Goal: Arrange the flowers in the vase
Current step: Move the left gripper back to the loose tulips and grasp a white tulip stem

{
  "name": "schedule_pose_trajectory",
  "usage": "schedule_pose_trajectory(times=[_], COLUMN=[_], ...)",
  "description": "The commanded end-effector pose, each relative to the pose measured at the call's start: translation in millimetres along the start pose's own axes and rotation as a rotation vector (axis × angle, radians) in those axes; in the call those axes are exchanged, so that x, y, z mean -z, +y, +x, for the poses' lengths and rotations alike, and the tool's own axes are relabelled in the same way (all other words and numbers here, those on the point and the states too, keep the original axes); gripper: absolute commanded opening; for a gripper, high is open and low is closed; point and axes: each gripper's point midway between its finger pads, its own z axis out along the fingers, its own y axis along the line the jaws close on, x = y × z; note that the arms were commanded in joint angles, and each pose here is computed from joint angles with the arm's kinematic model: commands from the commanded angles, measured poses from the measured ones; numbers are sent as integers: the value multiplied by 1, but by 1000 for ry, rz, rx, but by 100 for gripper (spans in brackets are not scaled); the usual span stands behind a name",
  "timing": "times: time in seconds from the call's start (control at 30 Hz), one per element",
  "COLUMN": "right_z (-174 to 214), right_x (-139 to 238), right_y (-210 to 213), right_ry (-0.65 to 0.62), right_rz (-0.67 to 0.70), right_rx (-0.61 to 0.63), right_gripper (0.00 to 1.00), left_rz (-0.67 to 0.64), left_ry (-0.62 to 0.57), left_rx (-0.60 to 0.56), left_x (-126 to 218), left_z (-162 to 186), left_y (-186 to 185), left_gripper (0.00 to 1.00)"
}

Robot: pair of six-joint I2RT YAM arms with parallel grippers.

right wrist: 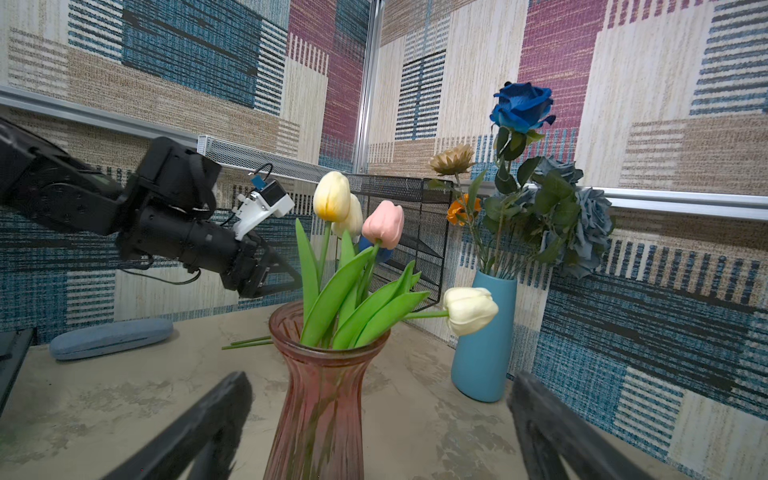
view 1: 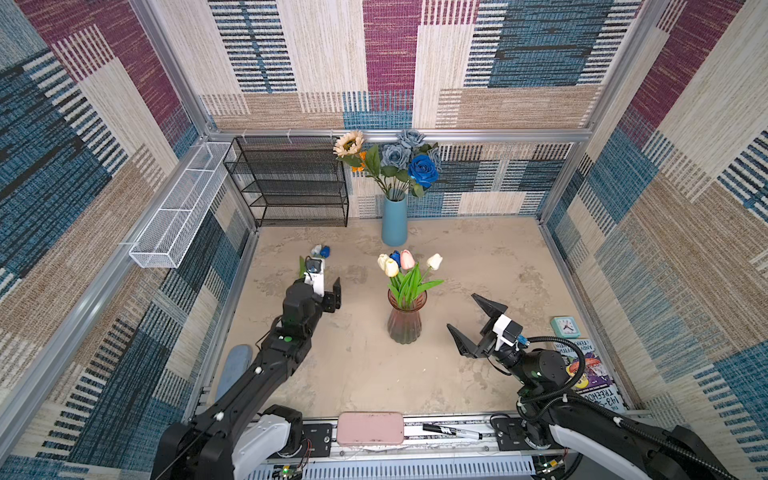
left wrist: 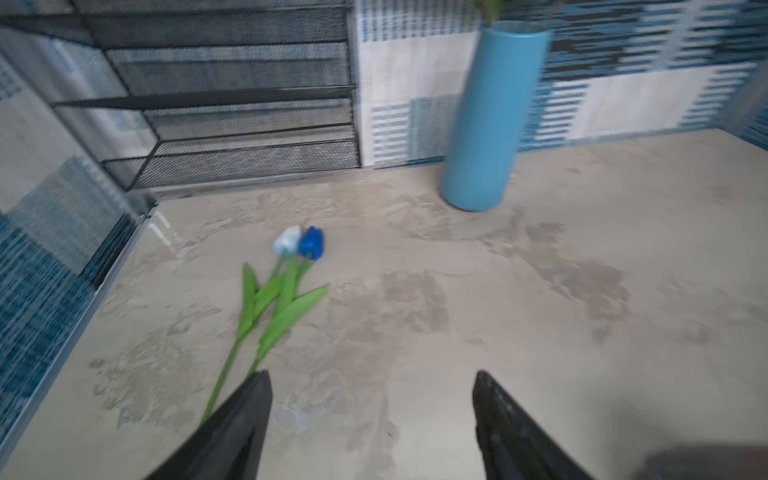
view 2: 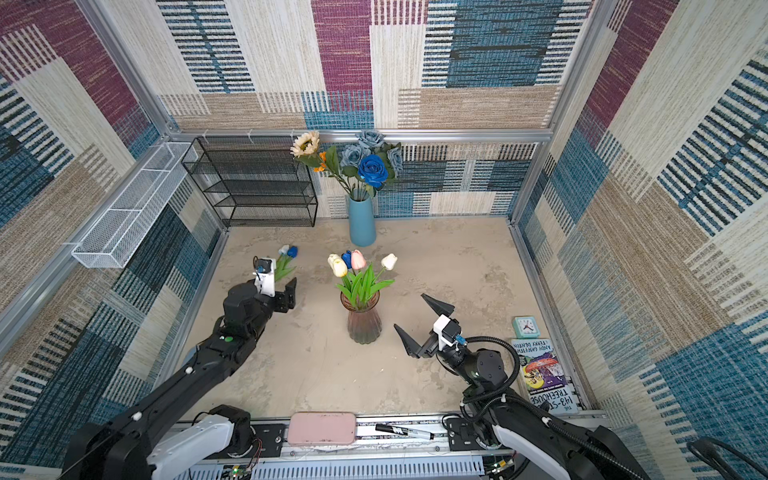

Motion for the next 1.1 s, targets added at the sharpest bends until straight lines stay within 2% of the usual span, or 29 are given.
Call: schedule_pose_trajectory(times=[0.0,0.07,0.1,0.23,0.4,0.83,1.03,1.07], right_z=[-7,-8,-7,-8,-8,-9,-8,-9], right_x=[-1,-1,-1,0,-1,0,-1,-1], right_y=[1,1,1,1,1,0,0,0], right_ry=[-27,-27,-27,-29,-29,-30,-26,-28], right_rz=[-7,-8,-9,-6,-6,-3,0,1], right_rx=[-2,-1,-1,3,2,7,7,8], right_gripper=[100,100,100,100,100,100,100,100], left_rz=[-75,-90,-95,-128,-165,-195,-208,-210], left_ry=[295,430,485,690,835,953,986,991], left_rx=[153,173,174,144,74,-25,-44,-46], left_x=[-25,-40,-48,-67,-84,-115,-123,-124], left_z=[43,56,61,78,90,116,128,130], left_y=[28,40,46,68,92,117,122,122], left_gripper=[67,49,45,46,48,47,37,32])
